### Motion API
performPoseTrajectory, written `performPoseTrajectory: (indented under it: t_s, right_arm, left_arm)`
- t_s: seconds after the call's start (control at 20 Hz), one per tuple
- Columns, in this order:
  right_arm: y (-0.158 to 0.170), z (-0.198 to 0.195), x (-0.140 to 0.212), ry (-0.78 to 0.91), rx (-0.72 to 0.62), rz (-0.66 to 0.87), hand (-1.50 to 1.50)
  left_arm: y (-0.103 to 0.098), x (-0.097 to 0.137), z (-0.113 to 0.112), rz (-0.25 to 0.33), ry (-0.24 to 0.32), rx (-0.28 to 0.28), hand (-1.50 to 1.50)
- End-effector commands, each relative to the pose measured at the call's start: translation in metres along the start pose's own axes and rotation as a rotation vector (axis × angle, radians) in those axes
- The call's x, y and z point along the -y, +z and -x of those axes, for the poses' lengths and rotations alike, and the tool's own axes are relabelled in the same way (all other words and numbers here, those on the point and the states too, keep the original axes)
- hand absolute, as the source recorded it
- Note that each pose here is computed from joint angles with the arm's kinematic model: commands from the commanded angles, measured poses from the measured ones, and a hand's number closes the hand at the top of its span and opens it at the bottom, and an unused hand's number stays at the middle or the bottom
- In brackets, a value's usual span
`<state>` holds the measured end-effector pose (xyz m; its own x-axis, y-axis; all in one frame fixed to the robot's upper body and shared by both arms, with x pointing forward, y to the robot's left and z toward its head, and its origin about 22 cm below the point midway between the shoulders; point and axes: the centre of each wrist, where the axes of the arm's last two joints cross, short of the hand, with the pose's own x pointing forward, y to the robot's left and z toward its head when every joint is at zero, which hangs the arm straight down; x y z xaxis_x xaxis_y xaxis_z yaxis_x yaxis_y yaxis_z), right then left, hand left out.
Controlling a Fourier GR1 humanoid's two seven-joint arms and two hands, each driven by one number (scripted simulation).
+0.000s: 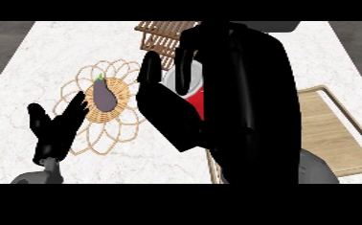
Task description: Pick the can from the tray and place it in the tiered shelf
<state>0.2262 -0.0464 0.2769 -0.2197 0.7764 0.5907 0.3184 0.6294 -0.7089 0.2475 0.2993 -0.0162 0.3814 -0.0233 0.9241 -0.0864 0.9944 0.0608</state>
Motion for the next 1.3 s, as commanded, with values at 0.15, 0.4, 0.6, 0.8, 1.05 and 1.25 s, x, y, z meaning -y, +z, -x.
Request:
performPoseTrajectory:
  t_s: [0.15, 0.4, 0.6, 0.8, 1.05, 1.25]
  right_arm:
    - [-0.045, -0.009, 0.041, 0.014, -0.169, 0.051, 1.5]
    - [-0.078, -0.024, 0.084, 0.014, -0.153, 0.068, 1.5]
    - [-0.12, 0.018, 0.078, 0.019, -0.186, 0.049, 1.5]
    - [-0.132, 0.017, 0.058, 0.085, -0.183, -0.021, 1.5]
    - [-0.155, 0.039, 0.038, 0.139, -0.163, -0.03, 1.5]
    - [-0.17, 0.04, 0.059, 0.145, -0.165, -0.033, 1.5]
  left_arm:
    - [0.001, -0.003, 0.017, 0.006, 0.007, -0.074, 0.0]
    - [0.002, 0.016, 0.02, 0.024, -0.002, -0.06, 0.0]
    - [-0.003, -0.001, 0.003, 0.017, 0.008, -0.059, 0.0]
    - [-0.003, 0.005, 0.011, 0.021, -0.008, -0.06, 0.0]
    - [-0.006, 0.004, 0.003, 0.034, -0.012, -0.05, 0.0]
    - [-0.013, 0.026, -0.005, 0.021, 0.003, -0.076, 0.0]
